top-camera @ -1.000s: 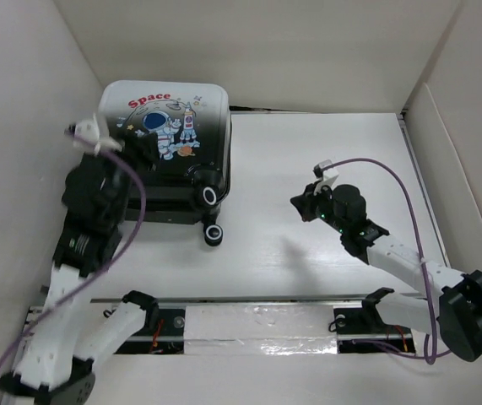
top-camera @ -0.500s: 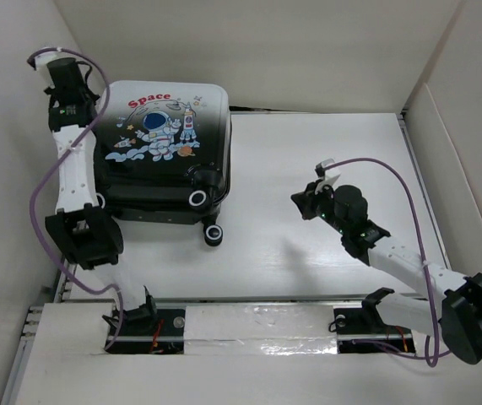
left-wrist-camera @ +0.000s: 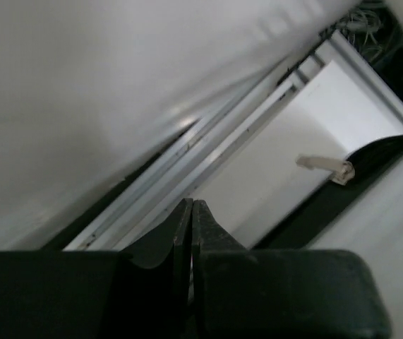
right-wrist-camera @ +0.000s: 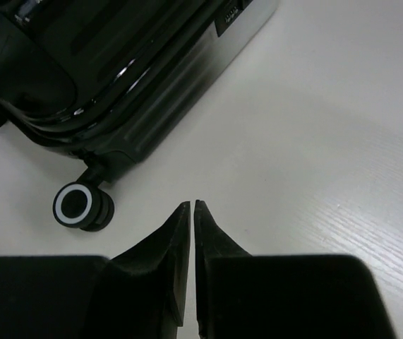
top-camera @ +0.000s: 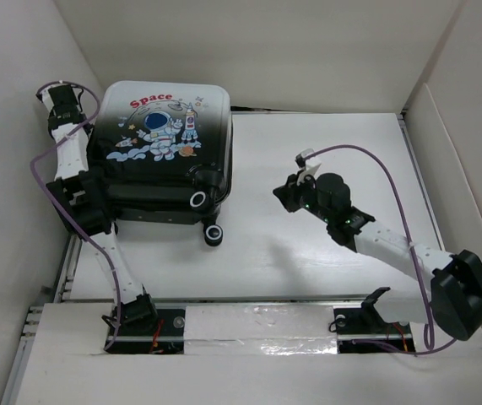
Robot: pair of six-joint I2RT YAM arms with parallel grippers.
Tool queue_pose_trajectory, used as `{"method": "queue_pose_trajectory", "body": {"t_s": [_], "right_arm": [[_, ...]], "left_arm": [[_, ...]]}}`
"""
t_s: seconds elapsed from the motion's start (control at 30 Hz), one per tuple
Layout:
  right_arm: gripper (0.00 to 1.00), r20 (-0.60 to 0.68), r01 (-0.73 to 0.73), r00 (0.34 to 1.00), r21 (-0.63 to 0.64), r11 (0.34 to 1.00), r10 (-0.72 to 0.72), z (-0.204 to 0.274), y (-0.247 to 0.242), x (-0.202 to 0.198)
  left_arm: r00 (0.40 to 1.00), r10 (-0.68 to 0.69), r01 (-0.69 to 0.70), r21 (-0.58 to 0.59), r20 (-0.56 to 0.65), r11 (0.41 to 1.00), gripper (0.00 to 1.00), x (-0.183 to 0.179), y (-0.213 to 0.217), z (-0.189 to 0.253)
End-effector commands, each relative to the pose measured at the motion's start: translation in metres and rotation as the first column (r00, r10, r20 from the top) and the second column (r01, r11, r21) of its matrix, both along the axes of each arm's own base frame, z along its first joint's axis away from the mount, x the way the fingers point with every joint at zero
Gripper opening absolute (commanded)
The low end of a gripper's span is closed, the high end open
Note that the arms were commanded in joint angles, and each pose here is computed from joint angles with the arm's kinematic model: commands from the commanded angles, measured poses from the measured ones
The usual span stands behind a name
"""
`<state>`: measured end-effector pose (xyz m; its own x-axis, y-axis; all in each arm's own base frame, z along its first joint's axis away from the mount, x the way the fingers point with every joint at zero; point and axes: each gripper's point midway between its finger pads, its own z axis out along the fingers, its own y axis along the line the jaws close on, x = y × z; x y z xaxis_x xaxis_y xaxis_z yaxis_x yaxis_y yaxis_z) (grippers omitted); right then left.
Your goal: Pack the luggage
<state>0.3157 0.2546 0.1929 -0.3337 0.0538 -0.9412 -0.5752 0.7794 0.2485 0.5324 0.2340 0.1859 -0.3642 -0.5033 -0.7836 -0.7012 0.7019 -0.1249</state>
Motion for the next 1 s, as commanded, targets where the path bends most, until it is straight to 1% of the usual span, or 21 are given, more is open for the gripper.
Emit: {"method": "queue_pose_trajectory", "body": {"t_s": [0.0,0.07,0.1,0.13,0.17,0.23,0.27,0.3,0.33,0.47,0.53,0.57,0.6,0.63,0.67,0.7,0.77,0.83,0.87,0.9,0.97], "right_arm": [[0.16,0.087,0.023,0.996,0.067,0.998,-0.029,0.042,0.011,0.019],[0.18,0.094,0.041,0.994,0.068,0.997,-0.047,0.045,0.011,0.025],[0.19,0.090,0.086,0.992,0.059,0.995,-0.092,0.043,0.007,0.032],[0.20,0.097,0.103,0.989,0.065,0.993,-0.109,0.050,0.007,0.037],[0.22,0.098,0.130,0.986,0.056,0.990,-0.135,0.049,0.002,0.043],[0.25,0.094,0.220,0.970,0.041,0.975,-0.223,0.050,-0.013,0.062],[0.25,0.066,0.288,0.955,0.026,0.957,-0.289,0.043,-0.032,0.074],[0.28,0.043,0.315,0.948,0.016,0.949,-0.316,0.035,-0.040,0.084],[0.29,0.029,0.328,0.944,0.017,0.945,-0.328,0.032,-0.048,0.090],[0.31,-0.014,0.402,0.915,-0.023,0.915,-0.403,0.016,-0.078,0.115],[0.31,-0.038,0.437,0.897,-0.059,0.898,-0.440,0.002,-0.093,0.126],[0.31,-0.048,0.439,0.895,-0.068,0.896,-0.443,-0.003,-0.095,0.129],[0.32,-0.050,0.431,0.900,-0.060,0.901,-0.434,-0.001,-0.095,0.135],[0.32,-0.053,0.415,0.907,-0.060,0.908,-0.418,-0.002,-0.091,0.138],[0.32,-0.082,0.391,0.914,-0.089,0.916,-0.398,-0.016,-0.087,0.140],[0.32,-0.075,0.370,0.923,-0.080,0.925,-0.376,-0.007,-0.080,0.147],[0.33,-0.094,0.345,0.931,-0.086,0.934,-0.353,-0.013,-0.073,0.153],[0.33,-0.109,0.286,0.950,-0.073,0.955,-0.293,-0.017,-0.054,0.159],[0.33,-0.104,0.260,0.958,-0.064,0.963,-0.266,-0.016,-0.045,0.161],[0.32,-0.125,0.215,0.967,-0.067,0.974,-0.222,-0.025,-0.036,0.163],[0.32,-0.104,0.155,0.981,-0.065,0.986,-0.161,-0.015,-0.013,0.169]], "left_arm": [[0.991,-0.113,0.111,-0.040,-0.066,0.993,0.00,0.008,-0.034,-0.031],[0.978,-0.173,0.165,-0.074,-0.113,0.983,0.00,0.011,-0.067,-0.060],[0.977,-0.183,0.175,-0.082,-0.109,0.981,0.00,0.013,-0.077,-0.066],[0.971,-0.219,0.206,-0.123,-0.101,0.971,0.00,0.014,-0.095,-0.075],[0.960,-0.252,0.228,-0.178,-0.124,0.957,0.00,0.004,-0.112,-0.099],[0.949,-0.316,0.299,-0.264,-0.021,0.917,0.00,0.008,-0.153,-0.094],[0.944,-0.328,0.303,-0.309,-0.030,0.901,0.00,-0.005,-0.167,-0.111],[0.942,-0.334,0.328,-0.321,0.039,0.888,0.00,-0.001,-0.180,-0.095],[0.935,-0.348,0.347,-0.349,0.062,0.871,0.00,-0.004,-0.188,-0.093],[0.916,-0.395,0.388,-0.398,0.067,0.831,0.00,-0.025,-0.221,-0.100],[0.901,-0.419,0.424,-0.422,0.110,0.801,0.00,-0.033,-0.237,-0.090],[0.897,-0.430,0.428,-0.441,0.101,0.789,0.00,-0.045,-0.247,-0.099],[0.887,-0.441,0.455,-0.432,0.138,0.779,0.00,-0.050,-0.255,-0.083],[0.880,-0.453,0.466,-0.446,0.144,0.764,0.00,-0.058,-0.263,-0.084],[0.882,-0.453,0.455,-0.481,0.129,0.749,0.00,-0.075,-0.273,-0.093],[0.867,-0.459,0.492,-0.465,0.192,0.736,0.00,-0.079,-0.280,-0.071],[0.852,-0.476,0.519,-0.478,0.219,0.709,0.00,-0.099,-0.297,-0.066],[0.836,-0.494,0.546,-0.454,0.239,0.704,0.00,-0.121,-0.313,-0.059],[0.836,-0.502,0.544,-0.465,0.224,0.698,0.00,-0.135,-0.319,-0.068],[0.816,-0.521,0.574,-0.455,0.251,0.680,0.00,-0.145,-0.330,-0.057],[0.806,-0.544,0.583,-0.474,0.233,0.661,0.00,-0.168,-0.343,-0.067]]}}
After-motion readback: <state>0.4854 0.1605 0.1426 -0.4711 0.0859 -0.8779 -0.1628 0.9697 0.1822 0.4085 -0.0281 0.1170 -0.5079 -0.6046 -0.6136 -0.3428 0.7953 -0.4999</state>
